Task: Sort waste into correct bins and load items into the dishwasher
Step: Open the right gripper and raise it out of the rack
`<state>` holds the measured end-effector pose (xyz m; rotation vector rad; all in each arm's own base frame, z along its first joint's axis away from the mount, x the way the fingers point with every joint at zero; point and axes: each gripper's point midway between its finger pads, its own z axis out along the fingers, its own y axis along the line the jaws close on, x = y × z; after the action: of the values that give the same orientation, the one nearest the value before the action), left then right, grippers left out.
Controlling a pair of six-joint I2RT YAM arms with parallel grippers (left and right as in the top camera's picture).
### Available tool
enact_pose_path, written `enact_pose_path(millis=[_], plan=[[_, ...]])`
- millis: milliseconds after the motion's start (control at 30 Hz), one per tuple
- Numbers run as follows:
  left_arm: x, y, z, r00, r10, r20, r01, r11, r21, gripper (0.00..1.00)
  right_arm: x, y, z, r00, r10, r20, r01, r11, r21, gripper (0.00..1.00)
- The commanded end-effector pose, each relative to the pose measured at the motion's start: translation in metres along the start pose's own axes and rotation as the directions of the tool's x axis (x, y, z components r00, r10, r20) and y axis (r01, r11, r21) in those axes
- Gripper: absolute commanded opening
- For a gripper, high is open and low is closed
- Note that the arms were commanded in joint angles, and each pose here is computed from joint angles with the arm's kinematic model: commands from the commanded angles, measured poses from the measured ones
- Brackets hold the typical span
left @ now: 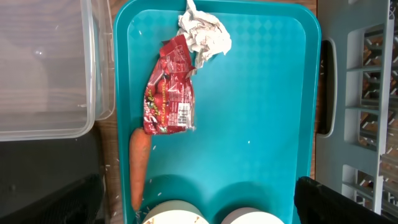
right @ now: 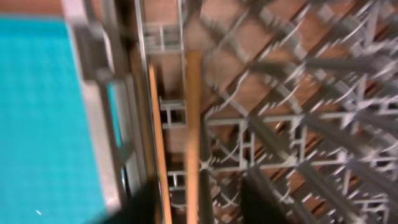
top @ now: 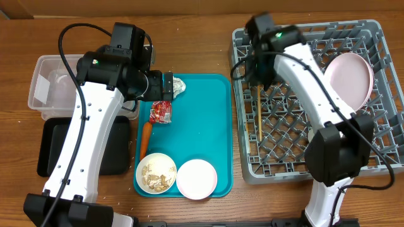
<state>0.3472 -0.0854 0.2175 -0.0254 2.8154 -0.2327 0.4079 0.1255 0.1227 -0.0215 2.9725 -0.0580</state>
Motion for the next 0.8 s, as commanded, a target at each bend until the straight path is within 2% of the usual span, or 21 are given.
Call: enact_pose_path(millis=[0,133,233,333,467,600,633,767], plan=[[-0.005,-0.003,-0.01,1.0,0.008,0.03,-0.009,1.0,0.014,1.0,-0.001,0.007,-0.013,0.999,-0.012,0.029,0.013,0.999,-0.039,0.6],[-0.006,-0.004,-0.01,0.999,-0.001,0.035,0.0,1.0,0.021,1.0,-0.012,0.014,-0.048,0.994,0.002,0.114,0.009,0.995,-0.1,0.64],[-0.025,-0.01,-0.011,0.994,-0.008,0.111,0.003,0.999,0.046,1.0,-0.019,0.023,-0.09,0.979,0.016,0.203,0.025,0.981,-0.194,0.66],[-0.033,-0.015,-0.012,0.99,-0.014,0.14,0.004,0.997,0.071,1.0,-0.018,0.029,-0.136,0.958,0.03,0.287,0.052,0.96,-0.275,0.76],[-0.029,-0.028,-0.012,0.993,-0.029,0.117,0.013,0.99,0.14,1.0,-0.006,0.024,-0.186,0.923,0.049,0.381,0.082,0.944,-0.32,1.0],[-0.025,-0.06,-0.016,0.995,0.023,0.1,-0.052,0.953,0.299,1.0,0.007,0.017,-0.219,0.895,0.065,0.442,0.098,0.936,-0.337,1.0],[-0.021,-0.066,-0.014,0.996,0.037,0.084,-0.062,0.949,0.311,0.93,0.011,0.016,-0.225,0.89,0.067,0.452,0.103,0.934,-0.343,1.0],[0.006,-0.076,0.009,0.994,0.106,-0.014,-0.1,0.965,0.243,0.88,0.019,0.018,-0.232,0.892,0.065,0.447,0.116,0.923,-0.367,1.0]])
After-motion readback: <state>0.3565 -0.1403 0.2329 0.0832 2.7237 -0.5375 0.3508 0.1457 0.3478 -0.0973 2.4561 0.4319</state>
